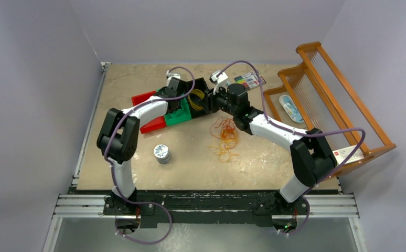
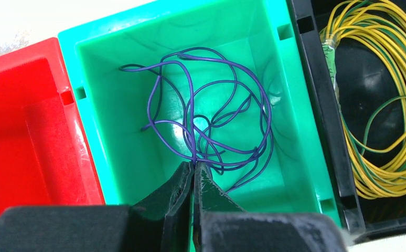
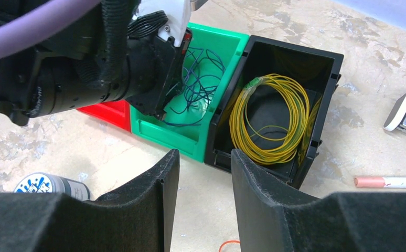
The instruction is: Untangle the cables
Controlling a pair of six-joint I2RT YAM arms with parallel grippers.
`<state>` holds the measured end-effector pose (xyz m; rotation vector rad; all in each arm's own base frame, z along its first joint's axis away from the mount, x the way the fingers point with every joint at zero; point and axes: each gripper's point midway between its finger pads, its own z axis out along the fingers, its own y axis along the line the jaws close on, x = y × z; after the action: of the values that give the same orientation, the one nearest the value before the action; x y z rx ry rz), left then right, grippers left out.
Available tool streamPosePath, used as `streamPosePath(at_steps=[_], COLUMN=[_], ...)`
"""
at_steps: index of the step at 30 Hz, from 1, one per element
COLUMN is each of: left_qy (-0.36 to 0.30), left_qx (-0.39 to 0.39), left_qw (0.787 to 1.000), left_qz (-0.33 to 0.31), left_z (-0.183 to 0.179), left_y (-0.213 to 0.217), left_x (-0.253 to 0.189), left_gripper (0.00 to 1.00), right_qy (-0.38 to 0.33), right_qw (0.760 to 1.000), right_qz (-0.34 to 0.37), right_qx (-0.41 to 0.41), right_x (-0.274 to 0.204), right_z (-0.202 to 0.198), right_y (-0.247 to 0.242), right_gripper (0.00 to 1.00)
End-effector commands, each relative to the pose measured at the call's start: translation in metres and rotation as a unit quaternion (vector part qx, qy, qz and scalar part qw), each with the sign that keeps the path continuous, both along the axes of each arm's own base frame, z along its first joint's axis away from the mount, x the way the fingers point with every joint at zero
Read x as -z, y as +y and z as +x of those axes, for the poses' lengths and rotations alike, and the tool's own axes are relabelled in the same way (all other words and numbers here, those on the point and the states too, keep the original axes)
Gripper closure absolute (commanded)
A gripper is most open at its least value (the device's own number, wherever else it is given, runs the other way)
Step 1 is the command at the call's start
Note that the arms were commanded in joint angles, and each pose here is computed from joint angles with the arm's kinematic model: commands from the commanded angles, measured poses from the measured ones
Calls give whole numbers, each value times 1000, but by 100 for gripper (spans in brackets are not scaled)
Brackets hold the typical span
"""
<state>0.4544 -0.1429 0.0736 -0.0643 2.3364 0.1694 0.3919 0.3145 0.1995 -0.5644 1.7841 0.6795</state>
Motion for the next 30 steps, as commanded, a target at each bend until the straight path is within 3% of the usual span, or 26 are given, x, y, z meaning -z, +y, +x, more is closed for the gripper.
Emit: streamPosePath(at_steps=[1, 14, 20, 30], left_qy=[-32, -33, -60, -89], left_qx=[-11, -19, -17, -21], left_qw=[999, 999, 998, 995], left_qz=[5, -5, -24, -38], left_z=[21, 20, 20, 8], left_y=[2, 6, 3, 9], left_x=[-12, -12, -41, -81], left_gripper=[100, 99, 81, 66], right_qy=[-17, -21, -23, -26], right_qw=[1000, 1000, 1000, 999], right_qz=[17, 19, 20, 23], right_qx=[-9, -8, -4, 2], right_x=[-15, -20, -22, -26], right_z=[0, -2, -3, -3], right_y=[3, 2, 0, -3], right_gripper=[57, 57, 57, 57])
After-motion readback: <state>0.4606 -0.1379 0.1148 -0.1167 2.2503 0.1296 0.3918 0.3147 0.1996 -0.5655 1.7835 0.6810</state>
